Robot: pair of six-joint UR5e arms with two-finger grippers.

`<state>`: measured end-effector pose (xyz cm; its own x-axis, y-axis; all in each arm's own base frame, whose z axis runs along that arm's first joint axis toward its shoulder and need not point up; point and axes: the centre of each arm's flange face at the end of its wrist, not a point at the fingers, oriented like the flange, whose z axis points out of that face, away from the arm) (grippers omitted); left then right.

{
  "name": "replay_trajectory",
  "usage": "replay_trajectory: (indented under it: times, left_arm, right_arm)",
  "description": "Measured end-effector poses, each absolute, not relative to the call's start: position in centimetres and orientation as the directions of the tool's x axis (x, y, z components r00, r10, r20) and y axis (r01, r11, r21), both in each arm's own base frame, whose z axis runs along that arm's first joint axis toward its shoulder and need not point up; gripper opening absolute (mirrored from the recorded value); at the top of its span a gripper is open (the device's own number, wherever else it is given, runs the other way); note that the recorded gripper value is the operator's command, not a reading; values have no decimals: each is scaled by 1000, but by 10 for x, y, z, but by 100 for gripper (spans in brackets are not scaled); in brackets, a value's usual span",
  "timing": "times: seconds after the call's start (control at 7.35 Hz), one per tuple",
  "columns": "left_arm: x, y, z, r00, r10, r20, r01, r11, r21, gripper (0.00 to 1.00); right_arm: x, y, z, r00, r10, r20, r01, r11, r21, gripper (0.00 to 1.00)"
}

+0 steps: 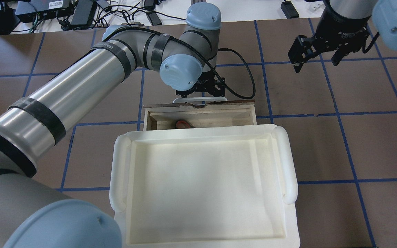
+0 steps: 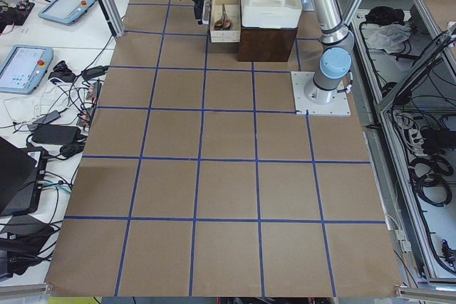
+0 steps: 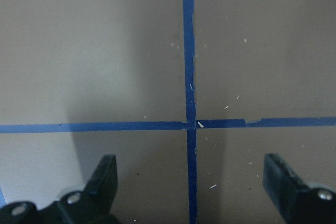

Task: Put scissors in drawer and close it
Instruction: 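Push the drawer closed away from the robot with the left gripper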

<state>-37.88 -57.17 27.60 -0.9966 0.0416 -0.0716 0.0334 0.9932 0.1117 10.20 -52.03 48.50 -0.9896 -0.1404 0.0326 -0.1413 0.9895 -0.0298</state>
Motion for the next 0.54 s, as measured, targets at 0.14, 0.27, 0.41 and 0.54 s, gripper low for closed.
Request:
replay_trajectory:
  times: [0.14,0.27,0.41,0.54]
  left_arm:
    - [-375,-562,278,-996,43,-74,33,992,121,100]
    - [-373,-551,278,-996,46,-77,35,990,135,100]
    - [-371,-538,276,-995,52,-81,38,987,155,100]
    - [-370,-524,272,-995,58,-77,43,982,183,100]
  right_arm:
    - [102,-520,485,-990,-140,33,-141,990,-30,100]
    - [102,-520,485,-990,-140,33,-141,990,-30,100]
    - [101,-520,485,-990,-139,33,-140,990,-30,100]
    - [100,-521,485,-990,-137,33,-138,990,-30,100]
